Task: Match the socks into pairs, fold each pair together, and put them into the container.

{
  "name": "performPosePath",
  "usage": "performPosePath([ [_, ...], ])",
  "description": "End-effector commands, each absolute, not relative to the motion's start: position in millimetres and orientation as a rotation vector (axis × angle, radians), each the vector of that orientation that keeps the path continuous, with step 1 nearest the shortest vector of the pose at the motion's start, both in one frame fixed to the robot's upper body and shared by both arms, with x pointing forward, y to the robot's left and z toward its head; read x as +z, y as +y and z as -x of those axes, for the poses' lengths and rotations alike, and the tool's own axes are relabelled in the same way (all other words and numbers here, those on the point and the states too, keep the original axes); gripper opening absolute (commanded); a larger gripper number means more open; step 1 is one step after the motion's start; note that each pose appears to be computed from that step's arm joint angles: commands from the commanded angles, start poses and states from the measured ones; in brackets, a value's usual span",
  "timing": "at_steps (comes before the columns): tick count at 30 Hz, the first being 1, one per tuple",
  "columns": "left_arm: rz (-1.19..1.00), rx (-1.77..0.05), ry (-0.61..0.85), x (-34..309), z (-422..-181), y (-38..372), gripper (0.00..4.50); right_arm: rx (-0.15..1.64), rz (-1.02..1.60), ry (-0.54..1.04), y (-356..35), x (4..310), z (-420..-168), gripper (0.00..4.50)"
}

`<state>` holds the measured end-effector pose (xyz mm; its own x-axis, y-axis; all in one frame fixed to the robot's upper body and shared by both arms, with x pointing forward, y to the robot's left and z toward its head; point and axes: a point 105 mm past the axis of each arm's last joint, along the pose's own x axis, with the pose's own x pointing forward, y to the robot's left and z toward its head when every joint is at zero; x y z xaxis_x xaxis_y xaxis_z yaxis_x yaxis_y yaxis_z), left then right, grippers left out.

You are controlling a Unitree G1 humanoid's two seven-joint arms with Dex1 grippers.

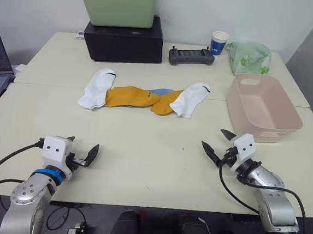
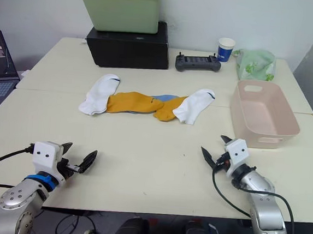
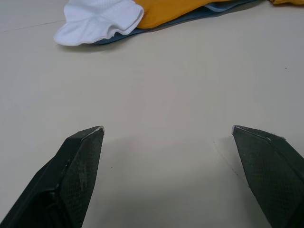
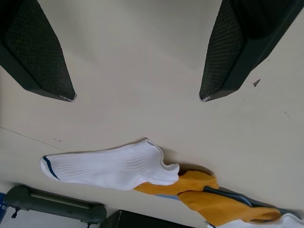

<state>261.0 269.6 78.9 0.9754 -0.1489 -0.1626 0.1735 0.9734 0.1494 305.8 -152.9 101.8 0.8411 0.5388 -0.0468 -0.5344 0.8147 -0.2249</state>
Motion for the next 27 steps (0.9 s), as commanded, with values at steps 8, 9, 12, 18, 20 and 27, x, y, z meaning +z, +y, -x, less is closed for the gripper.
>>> performPosePath([
  [8, -0.174, -0.19, 0.08, 96.0, -264.2, 264.9, 4.5, 0.59, 0.267, -0.077, -149.5, 118.0, -305.7, 4.45],
  [9, -0.167, -0.195, 0.077, 96.4, -264.1, 264.1, 4.5, 0.591, 0.268, -0.078, -149.2, 118.1, -305.6, 4.45],
  [12, -0.134, -0.215, 0.059, 99.2, -262.9, 261.1, 4.5, 0.593, 0.267, -0.08, -148.4, 119.0, -305.2, 4.45],
  [18, -0.115, -0.228, 0.049, 101.2, -259.7, 258.2, 4.5, 0.634, 0.235, -0.087, -143.4, 122.5, -302.4, 4.45],
  [20, -0.12, -0.226, 0.046, 101.9, -259.3, 258.1, 4.5, 0.684, 0.225, -0.094, -138.1, 125.6, -300.0, 4.45],
  [27, -0.125, -0.223, 0.026, 105.9, -254.5, 255.5, 4.5, 0.813, 0.294, -0.135, -117.2, 145.3, -306.4, 4.45],
])
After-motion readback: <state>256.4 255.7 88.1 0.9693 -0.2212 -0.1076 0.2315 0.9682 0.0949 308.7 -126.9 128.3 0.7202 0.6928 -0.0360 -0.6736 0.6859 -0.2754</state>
